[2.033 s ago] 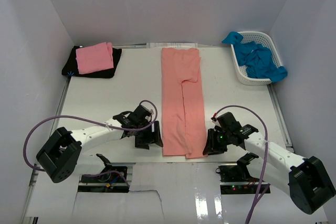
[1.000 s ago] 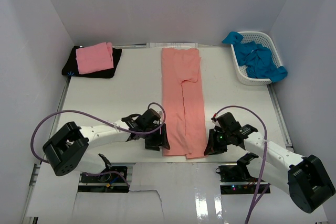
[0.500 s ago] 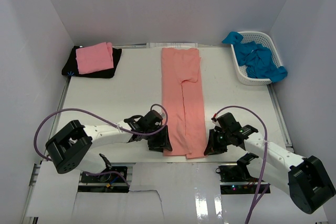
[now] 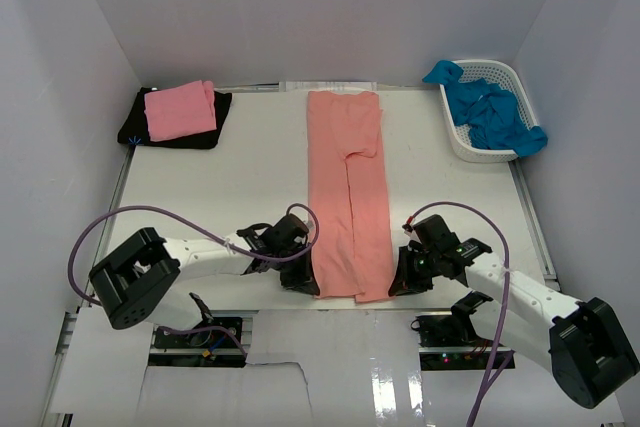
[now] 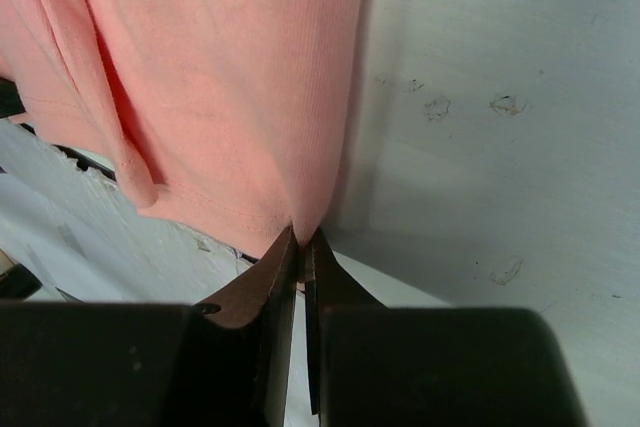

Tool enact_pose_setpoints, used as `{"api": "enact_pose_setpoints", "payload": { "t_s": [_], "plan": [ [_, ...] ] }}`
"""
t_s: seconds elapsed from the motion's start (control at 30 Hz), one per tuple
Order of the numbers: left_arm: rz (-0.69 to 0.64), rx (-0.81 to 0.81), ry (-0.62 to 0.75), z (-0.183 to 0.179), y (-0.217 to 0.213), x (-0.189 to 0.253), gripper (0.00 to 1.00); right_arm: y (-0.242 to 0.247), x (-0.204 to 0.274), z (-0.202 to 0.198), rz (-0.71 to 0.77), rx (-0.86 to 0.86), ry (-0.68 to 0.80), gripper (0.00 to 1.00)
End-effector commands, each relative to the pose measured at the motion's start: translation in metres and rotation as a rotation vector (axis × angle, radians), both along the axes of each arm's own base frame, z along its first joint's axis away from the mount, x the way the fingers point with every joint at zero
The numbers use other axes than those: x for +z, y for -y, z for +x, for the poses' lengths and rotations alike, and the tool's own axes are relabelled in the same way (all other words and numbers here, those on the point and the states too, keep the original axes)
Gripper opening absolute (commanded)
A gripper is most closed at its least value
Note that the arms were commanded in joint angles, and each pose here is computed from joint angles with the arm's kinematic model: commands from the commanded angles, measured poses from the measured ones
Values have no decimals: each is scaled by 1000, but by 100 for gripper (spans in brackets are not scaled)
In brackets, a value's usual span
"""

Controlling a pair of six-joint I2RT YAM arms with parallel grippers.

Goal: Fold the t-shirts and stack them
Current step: Grab the bottom of the folded rectangular tshirt with both arms

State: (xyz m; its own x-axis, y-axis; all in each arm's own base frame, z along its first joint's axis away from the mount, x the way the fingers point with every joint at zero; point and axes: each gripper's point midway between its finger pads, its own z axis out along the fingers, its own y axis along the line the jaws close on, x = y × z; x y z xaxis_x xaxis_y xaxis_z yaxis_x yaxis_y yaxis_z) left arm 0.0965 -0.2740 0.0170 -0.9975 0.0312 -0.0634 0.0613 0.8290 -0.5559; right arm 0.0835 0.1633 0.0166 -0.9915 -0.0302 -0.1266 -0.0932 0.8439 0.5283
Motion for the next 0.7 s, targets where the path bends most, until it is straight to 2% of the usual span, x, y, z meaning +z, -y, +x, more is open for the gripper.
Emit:
{"api": "enact_pose_setpoints", "payload": {
  "t_s": [0.0,0.33,0.67],
  "plan": [
    [127,-16,-28,-10,-24,-28,0,2,1,-3,0,5,-3,9],
    [112,-17,-13,-15,-31,-9,0,-1,27,-1,16,30,17,8],
    [107,-6,-15,-17,-33,-8,0,-3,21,-7,35,49,-5,8]
  ]
}}
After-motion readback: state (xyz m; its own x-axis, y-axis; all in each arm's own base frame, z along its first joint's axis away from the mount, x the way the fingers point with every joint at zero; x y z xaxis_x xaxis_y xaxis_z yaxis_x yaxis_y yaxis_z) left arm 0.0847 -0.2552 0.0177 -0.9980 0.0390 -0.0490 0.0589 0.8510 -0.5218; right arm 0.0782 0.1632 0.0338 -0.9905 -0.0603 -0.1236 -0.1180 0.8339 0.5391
